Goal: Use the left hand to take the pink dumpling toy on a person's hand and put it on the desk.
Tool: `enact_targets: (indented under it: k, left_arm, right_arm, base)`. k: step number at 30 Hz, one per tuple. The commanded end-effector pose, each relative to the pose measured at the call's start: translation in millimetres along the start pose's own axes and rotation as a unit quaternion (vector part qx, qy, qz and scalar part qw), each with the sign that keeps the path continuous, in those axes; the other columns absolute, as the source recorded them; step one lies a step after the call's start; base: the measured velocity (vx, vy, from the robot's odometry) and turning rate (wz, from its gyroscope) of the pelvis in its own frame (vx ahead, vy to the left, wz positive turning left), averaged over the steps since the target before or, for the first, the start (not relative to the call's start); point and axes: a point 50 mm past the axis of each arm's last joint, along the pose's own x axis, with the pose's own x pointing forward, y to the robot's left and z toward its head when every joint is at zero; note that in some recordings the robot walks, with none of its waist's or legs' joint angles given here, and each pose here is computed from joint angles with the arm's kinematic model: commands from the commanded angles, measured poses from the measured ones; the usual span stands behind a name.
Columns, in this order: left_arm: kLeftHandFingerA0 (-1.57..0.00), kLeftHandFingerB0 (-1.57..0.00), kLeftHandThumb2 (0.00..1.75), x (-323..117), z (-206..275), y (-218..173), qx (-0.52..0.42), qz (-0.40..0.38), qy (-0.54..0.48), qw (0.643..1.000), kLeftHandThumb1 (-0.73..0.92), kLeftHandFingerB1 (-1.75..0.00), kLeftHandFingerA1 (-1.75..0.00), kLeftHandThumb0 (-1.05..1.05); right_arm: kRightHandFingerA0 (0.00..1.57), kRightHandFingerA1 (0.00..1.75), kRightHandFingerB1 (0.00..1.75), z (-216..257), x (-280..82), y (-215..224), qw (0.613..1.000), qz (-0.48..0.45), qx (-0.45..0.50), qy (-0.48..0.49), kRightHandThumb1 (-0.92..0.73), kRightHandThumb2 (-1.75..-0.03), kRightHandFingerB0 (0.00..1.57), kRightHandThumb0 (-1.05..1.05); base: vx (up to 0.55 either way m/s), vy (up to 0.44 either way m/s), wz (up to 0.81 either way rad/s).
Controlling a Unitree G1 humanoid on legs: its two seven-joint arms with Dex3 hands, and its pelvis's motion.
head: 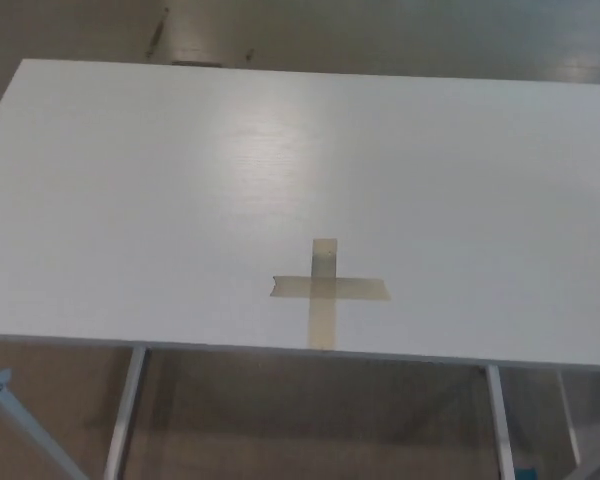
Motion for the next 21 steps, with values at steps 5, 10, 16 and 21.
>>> enact_targets:
  k: [5, 10, 16, 21]
  left_arm:
    - [-0.6, -0.45, 0.68, -1.1, -4.3, 0.7, -0.004, -0.007, -0.002, 1.0, 0.5, -0.46, -0.51, -0.34]
    - [-0.65, -0.49, 0.57, -1.7, -6.5, 1.6, -0.001, -0.007, -0.001, 1.0, 0.58, -0.39, -0.44, -0.25]
    - [-0.65, -0.5, 0.57, -2.0, -6.9, 1.9, 0.0, -0.01, -0.004, 1.0, 0.58, -0.39, -0.44, -0.25]
    - [-0.6, -0.45, 0.68, -1.9, -7.0, 1.3, -0.002, -0.009, -0.004, 1.0, 0.5, -0.46, -0.51, -0.34]
  right_arm:
    - [0.77, 0.53, 0.45, -1.9, -0.1, -3.8, 1.0, -0.013, 0.016, 0.001, -0.62, -0.58, 0.59, -0.25]
    - [0.78, 0.53, 0.45, -2.3, -0.1, -4.5, 1.0, -0.01, 0.014, 0.001, -0.62, -0.58, 0.59, -0.25]
    - [0.77, 0.53, 0.45, -2.4, -0.1, -4.4, 1.0, -0.01, 0.01, 0.0, -0.62, -0.58, 0.58, -0.26]
    - [0.77, 0.53, 0.45, -3.0, -0.1, -5.0, 1.0, -0.01, 0.012, 0.002, -0.63, -0.58, 0.59, -0.26]
  base:
    - [0.0, 0.0, 0.0]
    - [0.0, 0.0, 0.0]
    - [0.0, 0.0, 0.0]
    - [0.0, 0.0, 0.0]
